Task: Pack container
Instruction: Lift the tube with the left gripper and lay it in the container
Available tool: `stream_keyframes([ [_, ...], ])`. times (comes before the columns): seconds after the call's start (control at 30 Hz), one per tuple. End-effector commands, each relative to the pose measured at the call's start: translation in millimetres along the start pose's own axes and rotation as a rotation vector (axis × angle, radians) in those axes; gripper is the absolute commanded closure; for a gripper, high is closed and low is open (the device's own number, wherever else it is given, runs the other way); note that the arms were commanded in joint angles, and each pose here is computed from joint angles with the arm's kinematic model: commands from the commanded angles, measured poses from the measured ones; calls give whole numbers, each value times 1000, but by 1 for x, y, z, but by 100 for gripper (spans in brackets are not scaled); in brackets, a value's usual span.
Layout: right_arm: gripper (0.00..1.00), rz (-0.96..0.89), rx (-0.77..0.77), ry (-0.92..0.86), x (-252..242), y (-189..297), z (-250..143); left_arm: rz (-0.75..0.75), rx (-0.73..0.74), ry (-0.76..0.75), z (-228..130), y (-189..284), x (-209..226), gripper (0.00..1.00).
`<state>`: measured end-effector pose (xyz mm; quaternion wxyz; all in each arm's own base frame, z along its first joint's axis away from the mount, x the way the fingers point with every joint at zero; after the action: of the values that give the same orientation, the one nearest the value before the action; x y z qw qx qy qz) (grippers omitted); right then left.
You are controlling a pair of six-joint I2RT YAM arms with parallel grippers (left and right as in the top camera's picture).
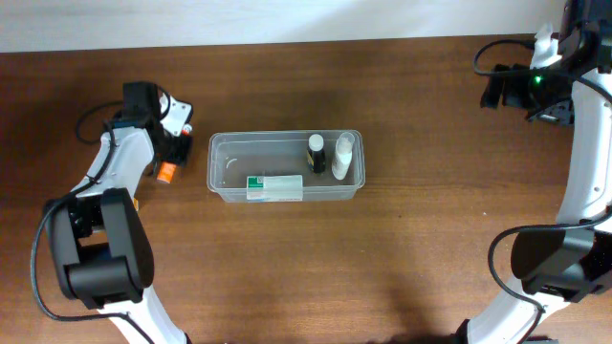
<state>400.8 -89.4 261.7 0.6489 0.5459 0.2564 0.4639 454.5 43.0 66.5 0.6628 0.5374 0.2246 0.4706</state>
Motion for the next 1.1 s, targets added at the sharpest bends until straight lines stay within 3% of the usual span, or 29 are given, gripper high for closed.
stream_keyframes([
  [0.0,2,-5,-24,-5,-1,7,3,62,-97,-18,33,46,12,85],
  [0.27,2,-4,-24,-5,-1,7,3,101,-197,-195,71,113,-5,87],
  [0.53,2,-5,-24,-5,-1,7,3,76,-307,-538,100,165,-74,87],
  [0.63,2,-4,-24,-5,-1,7,3,38,-299,-655,101,169,-104,87],
  [0.9,2,-5,-24,-5,-1,7,3,-56,-255,-742,92,158,-137,87],
  [1.07,2,-5,-24,-5,-1,7,3,-221,-307,-860,92,138,-165,81],
])
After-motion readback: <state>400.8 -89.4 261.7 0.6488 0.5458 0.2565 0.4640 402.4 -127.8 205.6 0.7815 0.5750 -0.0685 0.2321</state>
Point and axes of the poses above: each gripper's point midway between its finger pads, its own y axis back along the fingers, its own x axis along the line the jaws close on, z = x × y, the point moved 2 cm from there along y, back along the fingers, and after that the axes turned 12 degrees about -y, right-handed, at the moved point
